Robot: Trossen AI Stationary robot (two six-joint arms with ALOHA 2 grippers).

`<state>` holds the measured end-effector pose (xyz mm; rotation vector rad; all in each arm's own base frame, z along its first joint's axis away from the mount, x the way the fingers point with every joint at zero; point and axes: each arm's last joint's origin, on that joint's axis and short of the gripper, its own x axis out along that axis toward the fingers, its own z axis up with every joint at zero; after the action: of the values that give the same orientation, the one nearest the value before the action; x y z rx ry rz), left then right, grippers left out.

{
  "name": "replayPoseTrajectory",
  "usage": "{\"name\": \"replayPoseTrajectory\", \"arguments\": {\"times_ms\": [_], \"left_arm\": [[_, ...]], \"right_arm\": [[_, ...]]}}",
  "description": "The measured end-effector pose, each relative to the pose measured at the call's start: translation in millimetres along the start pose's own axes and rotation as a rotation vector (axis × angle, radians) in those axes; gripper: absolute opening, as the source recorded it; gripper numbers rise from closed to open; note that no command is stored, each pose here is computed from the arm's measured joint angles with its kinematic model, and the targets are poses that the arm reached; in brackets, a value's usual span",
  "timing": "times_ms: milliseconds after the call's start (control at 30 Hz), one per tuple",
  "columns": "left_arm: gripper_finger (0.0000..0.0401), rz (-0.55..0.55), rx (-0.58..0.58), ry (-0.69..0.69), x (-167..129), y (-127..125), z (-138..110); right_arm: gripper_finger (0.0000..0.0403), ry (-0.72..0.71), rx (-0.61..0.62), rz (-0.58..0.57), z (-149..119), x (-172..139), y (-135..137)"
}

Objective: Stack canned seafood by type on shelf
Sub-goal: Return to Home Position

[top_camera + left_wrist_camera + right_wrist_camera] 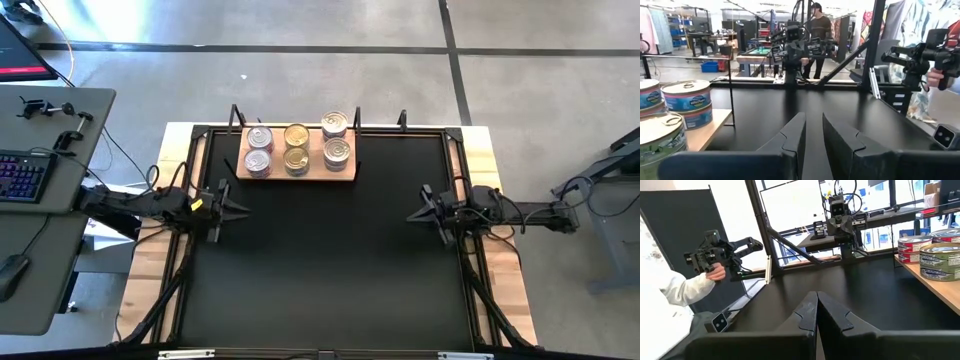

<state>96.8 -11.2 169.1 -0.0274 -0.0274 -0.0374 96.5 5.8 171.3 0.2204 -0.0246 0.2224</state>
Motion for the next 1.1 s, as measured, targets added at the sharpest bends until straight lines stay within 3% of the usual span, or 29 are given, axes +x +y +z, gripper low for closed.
{"name": "replayPoseTrajectory", "arguments": {"times_ms": [367,467,700,1100], "left_arm": [[0.0053,0.001,0.002,0.003,0.1,0.0,-0.2],[0.0053,0.002,0.001,0.003,0.1,0.0,-0.2],[0.0053,0.002,0.001,0.003,0.2,0.0,-0.1],[0.0053,0.003,0.002,0.004,0.2,0.0,-0.1]], "right_arm": [[0.0000,-0.001,-0.009,-0.004,0.0,0.0,-0.1],[0.0000,-0.003,-0.070,-0.022,0.0,0.0,-0.7],[0.0000,-0.012,-0.059,-0.199,-1.7,-0.4,-6.3],[0.0000,0.000,-0.152,-0.193,-2.0,-0.3,-6.1]]}}
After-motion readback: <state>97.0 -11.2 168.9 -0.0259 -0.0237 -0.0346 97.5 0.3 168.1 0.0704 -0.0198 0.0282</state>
